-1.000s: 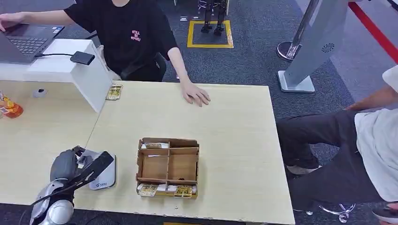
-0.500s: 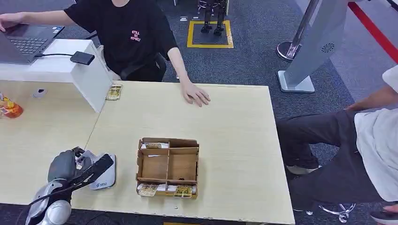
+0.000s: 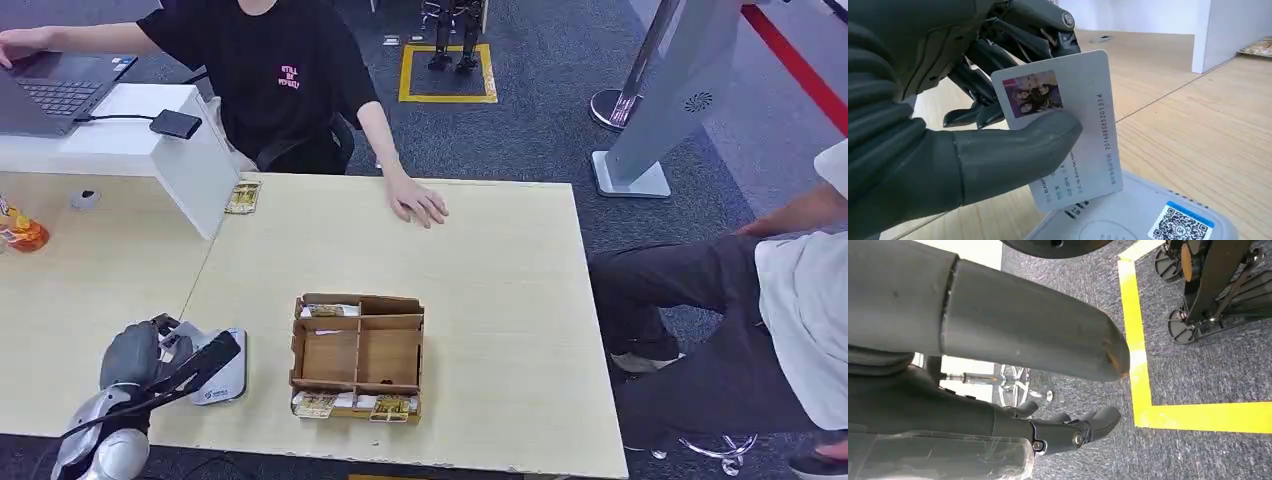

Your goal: Pass the card to the sensor for recognition and then transmit it.

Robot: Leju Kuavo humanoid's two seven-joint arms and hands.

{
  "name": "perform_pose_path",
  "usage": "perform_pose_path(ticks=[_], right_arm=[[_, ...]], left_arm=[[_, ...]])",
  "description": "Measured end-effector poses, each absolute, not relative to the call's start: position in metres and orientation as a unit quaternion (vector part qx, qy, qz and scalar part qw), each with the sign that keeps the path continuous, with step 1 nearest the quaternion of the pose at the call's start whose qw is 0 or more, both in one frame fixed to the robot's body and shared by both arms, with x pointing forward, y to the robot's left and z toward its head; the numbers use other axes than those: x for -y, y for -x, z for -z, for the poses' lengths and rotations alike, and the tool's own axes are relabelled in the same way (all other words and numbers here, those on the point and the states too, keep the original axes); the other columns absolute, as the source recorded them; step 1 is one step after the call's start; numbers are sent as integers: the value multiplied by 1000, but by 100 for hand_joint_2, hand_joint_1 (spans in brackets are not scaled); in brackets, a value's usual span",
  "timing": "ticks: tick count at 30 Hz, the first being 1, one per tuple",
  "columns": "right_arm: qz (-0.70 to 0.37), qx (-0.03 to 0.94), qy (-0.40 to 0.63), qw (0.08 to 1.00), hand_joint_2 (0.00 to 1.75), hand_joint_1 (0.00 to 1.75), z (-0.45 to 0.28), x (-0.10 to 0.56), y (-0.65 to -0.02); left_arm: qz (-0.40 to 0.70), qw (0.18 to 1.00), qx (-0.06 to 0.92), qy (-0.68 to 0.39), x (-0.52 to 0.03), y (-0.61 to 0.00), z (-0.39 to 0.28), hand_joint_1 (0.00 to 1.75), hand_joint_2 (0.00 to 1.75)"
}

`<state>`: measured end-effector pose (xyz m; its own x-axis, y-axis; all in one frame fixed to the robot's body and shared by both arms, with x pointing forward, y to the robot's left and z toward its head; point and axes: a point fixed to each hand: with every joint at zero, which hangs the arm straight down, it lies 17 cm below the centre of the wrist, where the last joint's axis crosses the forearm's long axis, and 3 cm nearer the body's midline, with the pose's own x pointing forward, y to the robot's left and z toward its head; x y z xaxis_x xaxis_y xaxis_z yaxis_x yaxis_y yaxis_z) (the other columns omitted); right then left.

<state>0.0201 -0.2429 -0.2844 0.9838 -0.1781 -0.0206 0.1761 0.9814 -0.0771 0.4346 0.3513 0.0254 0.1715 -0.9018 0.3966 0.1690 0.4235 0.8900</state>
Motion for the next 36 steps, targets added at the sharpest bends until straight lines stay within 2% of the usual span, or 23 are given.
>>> perform_pose_path(ticks=[36], right_arm=[[89, -15, 38, 995, 0, 0, 284, 244, -20]], left_arm=[[414, 691, 467, -365, -360, -415, 9, 175, 175]])
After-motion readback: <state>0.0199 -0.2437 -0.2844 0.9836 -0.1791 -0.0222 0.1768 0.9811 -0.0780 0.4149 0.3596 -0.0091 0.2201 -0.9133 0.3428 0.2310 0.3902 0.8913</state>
